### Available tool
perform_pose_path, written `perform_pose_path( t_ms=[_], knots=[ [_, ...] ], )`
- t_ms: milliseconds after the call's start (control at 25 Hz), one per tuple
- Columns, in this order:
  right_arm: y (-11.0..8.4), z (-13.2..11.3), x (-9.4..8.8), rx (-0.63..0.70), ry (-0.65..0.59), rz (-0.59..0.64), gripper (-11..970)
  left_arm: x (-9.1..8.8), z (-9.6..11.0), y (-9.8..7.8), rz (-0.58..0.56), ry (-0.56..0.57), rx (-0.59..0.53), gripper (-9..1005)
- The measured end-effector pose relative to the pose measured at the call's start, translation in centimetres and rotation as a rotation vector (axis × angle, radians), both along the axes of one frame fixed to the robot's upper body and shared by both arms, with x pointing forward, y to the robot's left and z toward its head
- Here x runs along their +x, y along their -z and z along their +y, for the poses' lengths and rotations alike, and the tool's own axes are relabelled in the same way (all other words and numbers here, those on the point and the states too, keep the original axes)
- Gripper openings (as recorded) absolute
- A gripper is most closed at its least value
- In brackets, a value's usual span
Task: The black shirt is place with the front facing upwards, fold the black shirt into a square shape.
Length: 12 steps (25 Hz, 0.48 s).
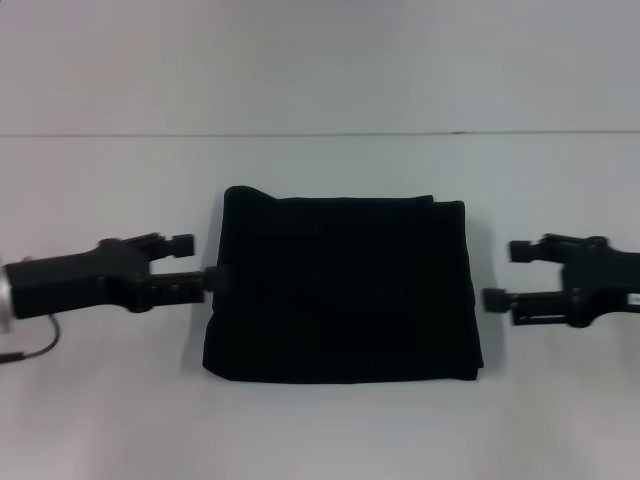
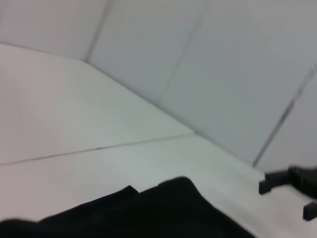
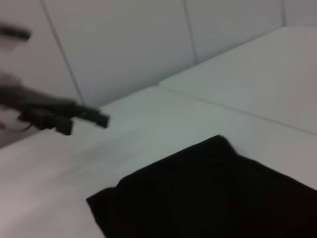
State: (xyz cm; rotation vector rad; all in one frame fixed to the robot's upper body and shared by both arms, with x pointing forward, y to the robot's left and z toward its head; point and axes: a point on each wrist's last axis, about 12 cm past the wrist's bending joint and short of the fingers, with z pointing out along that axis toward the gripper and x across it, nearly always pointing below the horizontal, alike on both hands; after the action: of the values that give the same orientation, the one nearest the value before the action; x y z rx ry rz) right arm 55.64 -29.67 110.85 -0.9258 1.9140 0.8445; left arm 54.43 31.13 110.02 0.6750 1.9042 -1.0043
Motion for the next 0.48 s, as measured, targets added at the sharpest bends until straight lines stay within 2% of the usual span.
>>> perform_pose_path(
  t_ms=[120,240,480],
  knots=[
    [0.1,1.0,0.3,-0.016,-0.035,-0.023,942,1.6,-1.5,-0.3,-0.039,0.042,0.078,819],
    [0.6,1.7,0.1,0.0,-0.067,-0.052,942,2.5,-3.0,-0.4,-0.036,0.074,0.107,890],
    [1.0,2.2,0.3,0.007,-0.074,-0.089,942,2.8,-4.5,-0.3,-0.022,0.13,0.144,934]
  ],
)
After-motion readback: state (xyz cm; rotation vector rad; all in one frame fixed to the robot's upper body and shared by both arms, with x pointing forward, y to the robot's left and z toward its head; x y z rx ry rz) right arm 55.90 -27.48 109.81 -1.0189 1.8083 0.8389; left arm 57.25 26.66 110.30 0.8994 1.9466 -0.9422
